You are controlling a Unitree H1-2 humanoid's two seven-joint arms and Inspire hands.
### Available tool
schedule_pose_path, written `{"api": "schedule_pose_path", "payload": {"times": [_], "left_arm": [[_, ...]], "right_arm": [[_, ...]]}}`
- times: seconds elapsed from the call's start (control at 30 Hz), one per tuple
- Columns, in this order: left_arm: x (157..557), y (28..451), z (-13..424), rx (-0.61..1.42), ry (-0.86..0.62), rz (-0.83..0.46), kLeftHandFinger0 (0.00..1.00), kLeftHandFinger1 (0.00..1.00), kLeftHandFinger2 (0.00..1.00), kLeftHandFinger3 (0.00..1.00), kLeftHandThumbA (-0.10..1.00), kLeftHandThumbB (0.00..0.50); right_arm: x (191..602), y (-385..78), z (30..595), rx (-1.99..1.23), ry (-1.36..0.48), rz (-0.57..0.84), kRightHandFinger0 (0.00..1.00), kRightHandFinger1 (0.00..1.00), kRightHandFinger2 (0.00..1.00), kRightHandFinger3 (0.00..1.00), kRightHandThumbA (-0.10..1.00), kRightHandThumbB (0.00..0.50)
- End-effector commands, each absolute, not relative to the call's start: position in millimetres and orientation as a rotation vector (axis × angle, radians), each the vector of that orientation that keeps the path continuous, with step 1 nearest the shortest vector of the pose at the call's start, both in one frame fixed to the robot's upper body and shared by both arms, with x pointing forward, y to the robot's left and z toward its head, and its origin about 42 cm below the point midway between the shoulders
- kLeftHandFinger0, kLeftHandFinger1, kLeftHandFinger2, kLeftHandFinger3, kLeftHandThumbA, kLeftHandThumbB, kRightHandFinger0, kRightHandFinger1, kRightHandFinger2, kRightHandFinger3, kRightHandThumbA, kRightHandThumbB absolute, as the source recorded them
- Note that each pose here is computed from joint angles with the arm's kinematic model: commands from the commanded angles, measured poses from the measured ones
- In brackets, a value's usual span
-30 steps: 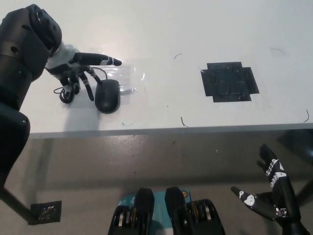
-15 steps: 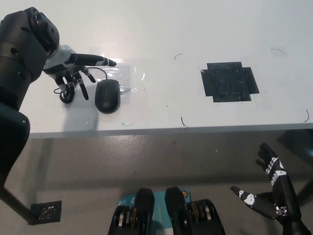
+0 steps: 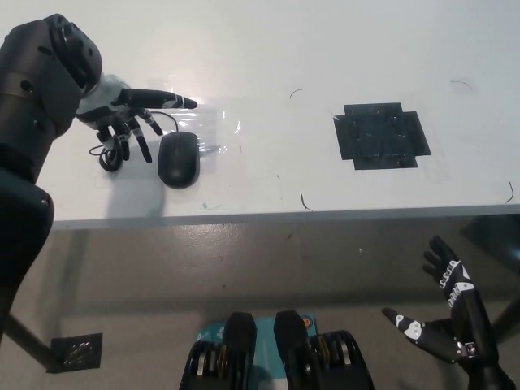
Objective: The robot uses left hand to click on the left button of the black mouse, which is placed on the left area of the table
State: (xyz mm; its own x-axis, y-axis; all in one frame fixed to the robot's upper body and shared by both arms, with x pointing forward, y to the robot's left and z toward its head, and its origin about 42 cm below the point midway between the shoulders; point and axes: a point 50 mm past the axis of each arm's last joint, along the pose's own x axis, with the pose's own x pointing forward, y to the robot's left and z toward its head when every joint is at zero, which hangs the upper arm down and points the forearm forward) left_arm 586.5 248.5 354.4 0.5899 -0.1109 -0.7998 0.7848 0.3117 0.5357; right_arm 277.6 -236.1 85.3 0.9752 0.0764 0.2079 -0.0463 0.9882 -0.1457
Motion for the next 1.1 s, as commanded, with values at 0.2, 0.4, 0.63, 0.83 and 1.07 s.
{"api": "schedule_pose_path", "payload": {"times": [0.2, 0.4, 0.63, 0.83, 1.07], "left_arm": [[593, 234, 394, 1.147, 0.641, -0.633, 0.01, 0.22, 0.57, 1.0, 1.0, 0.447], [592, 234, 386, 1.158, 0.649, -0.644, 0.07, 0.18, 0.51, 1.0, 1.0, 0.46], [592, 234, 380, 1.154, 0.675, -0.64, 0.0, 0.07, 0.39, 0.99, 1.0, 0.469], [591, 232, 375, 1.155, 0.688, -0.651, 0.0, 0.11, 0.44, 0.82, 1.0, 0.481], [588, 234, 347, 1.175, 0.711, -0.678, 0.0, 0.0, 0.35, 0.94, 1.0, 0.479]], "right_arm": [[285, -236, 99, -0.163, -0.274, 0.098, 0.88, 0.92, 1.0, 1.0, 0.92, 0.04], [286, -235, 100, -0.161, -0.274, 0.107, 0.88, 0.92, 1.0, 1.0, 0.92, 0.055], [286, -235, 101, -0.176, -0.279, 0.117, 0.86, 0.9, 1.0, 1.0, 0.92, 0.062], [288, -237, 102, -0.176, -0.283, 0.12, 0.86, 0.89, 1.0, 1.0, 0.93, 0.071], [288, -236, 104, -0.189, -0.286, 0.125, 0.84, 0.87, 1.0, 1.0, 0.93, 0.086]]}}
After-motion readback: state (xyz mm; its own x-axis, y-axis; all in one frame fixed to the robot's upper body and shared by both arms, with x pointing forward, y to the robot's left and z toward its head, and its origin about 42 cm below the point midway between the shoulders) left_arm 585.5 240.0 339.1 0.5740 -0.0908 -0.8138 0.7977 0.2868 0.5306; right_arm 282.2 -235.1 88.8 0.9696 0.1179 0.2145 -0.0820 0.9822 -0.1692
